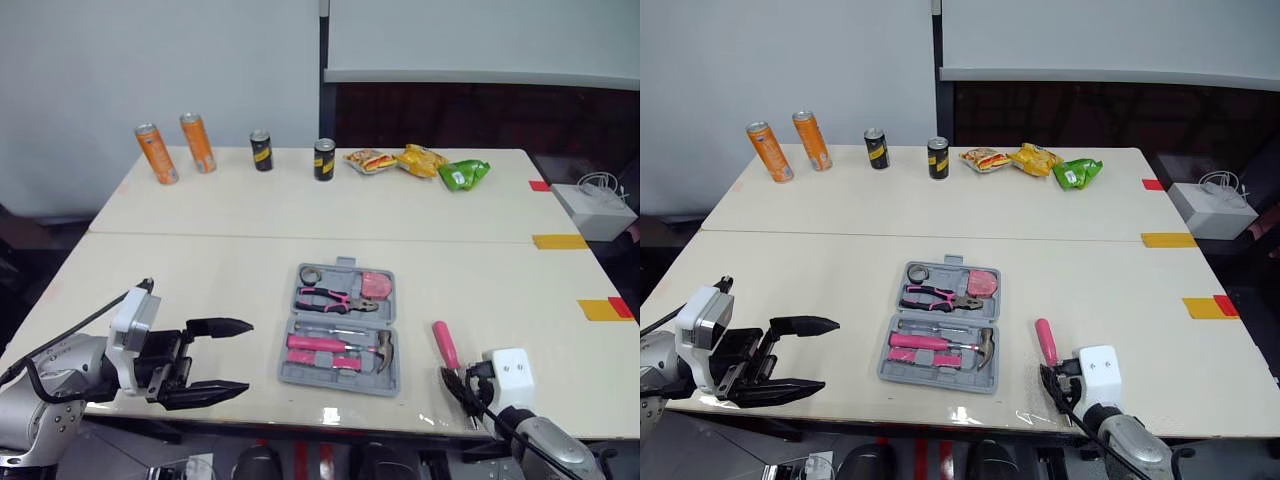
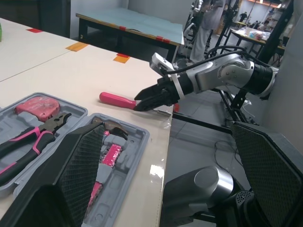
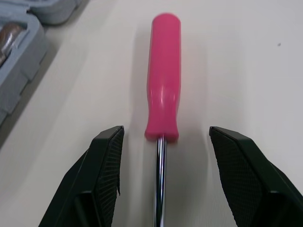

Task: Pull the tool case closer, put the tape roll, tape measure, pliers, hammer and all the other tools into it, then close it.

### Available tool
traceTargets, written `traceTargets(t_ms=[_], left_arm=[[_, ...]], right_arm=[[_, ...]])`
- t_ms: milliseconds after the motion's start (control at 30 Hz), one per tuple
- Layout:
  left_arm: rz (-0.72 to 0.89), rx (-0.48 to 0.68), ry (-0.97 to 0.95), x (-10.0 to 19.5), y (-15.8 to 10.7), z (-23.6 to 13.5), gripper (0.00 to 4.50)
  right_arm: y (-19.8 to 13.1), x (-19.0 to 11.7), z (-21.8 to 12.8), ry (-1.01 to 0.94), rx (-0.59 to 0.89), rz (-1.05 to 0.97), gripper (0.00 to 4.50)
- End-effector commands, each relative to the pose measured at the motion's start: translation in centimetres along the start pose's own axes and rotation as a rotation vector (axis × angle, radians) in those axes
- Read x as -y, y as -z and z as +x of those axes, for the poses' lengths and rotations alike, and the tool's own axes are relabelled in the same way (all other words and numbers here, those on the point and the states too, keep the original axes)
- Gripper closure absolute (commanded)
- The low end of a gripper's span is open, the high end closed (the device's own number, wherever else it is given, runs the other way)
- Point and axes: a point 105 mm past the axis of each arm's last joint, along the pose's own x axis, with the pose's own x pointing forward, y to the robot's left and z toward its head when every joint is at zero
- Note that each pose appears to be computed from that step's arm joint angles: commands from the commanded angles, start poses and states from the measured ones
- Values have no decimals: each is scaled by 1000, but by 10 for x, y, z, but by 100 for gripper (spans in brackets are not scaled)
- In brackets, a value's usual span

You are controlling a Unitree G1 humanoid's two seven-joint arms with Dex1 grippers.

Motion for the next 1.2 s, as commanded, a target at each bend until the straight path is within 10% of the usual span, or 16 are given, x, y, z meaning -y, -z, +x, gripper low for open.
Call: traceTargets(t_ms=[33, 133, 433, 867, 1200], left_arm=[[40, 10, 20, 3, -8, 2, 0], [40, 11, 19, 3, -9, 3, 0], [42, 15, 16, 2, -13, 7, 0], [137, 57, -40, -4, -22, -14, 0], [72, -89, -64, -7, -10, -60, 0]], right_arm=[[-4, -3, 5, -3, 11, -1, 153], [1, -7, 10, -18, -14, 2, 153], [-1, -7, 10, -29, -14, -6, 413], [-97, -81, -28, -719, 85, -564, 413], [-84, -150, -27, -959, -94, -806, 413]])
